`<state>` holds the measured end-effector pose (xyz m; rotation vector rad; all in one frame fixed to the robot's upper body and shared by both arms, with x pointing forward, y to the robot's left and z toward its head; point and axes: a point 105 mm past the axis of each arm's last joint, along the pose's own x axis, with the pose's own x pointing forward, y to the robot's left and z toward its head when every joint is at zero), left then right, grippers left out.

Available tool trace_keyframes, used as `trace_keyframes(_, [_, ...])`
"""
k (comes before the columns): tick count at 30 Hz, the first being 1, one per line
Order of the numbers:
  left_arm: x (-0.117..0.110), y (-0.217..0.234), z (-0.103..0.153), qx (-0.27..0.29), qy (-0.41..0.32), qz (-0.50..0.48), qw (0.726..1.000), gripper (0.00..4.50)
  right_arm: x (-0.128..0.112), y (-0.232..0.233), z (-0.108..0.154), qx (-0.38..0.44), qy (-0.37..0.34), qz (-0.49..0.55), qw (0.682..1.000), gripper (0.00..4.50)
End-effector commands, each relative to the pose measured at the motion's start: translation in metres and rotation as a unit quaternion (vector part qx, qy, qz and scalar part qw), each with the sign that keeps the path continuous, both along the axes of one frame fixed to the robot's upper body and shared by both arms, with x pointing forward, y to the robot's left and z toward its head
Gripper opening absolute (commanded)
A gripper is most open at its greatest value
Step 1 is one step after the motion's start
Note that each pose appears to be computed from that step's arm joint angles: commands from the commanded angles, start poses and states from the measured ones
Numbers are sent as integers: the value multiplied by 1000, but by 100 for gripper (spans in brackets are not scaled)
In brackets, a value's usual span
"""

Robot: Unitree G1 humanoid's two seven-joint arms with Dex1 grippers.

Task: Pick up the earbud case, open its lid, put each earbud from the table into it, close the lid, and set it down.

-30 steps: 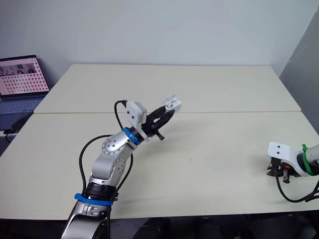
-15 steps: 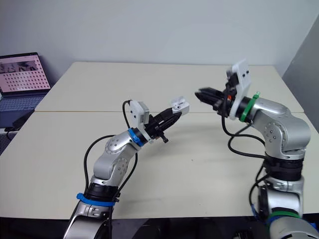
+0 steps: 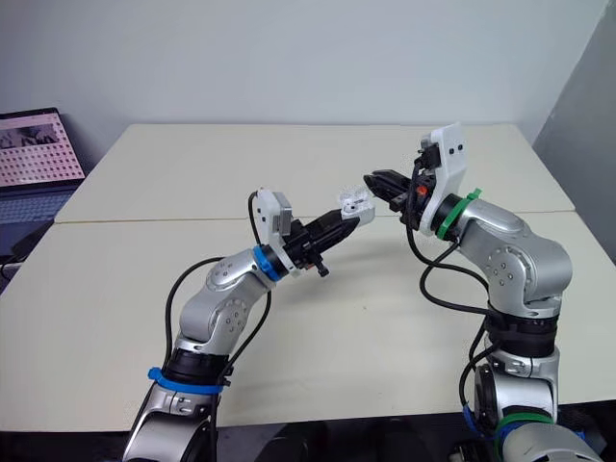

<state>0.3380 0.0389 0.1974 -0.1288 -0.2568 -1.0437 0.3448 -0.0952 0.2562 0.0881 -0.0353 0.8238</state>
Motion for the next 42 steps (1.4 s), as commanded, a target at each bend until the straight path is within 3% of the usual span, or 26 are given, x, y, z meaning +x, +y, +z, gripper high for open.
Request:
trace_keyframes(1, [-5, 0, 18, -15, -32, -2, 999, 73, -9, 6, 11, 7, -30, 11, 999, 37])
trace_keyframes(12, [-2, 2, 20, -17, -37, 9, 999, 73, -12, 9, 5, -9, -32, 14, 999, 37])
trace_keyframes(21, [-1, 2, 21, -20, -37, 12, 999, 73, -11, 11, -6, -69, -82, -2, 994, 37])
trace_keyframes(35, [-2, 0, 21, -20, -40, 9, 999, 73, -17, 14, -10, -91, -119, 3, 989, 37])
trace_keyframes(40, [-2, 0, 21, -20, -40, 8, 999, 73, -22, 15, -3, -68, -112, 18, 991, 206])
trace_keyframes(42, [-2, 0, 21, -20, -39, 9, 999, 73, -24, 15, 3, -50, -109, 26, 992, 206])
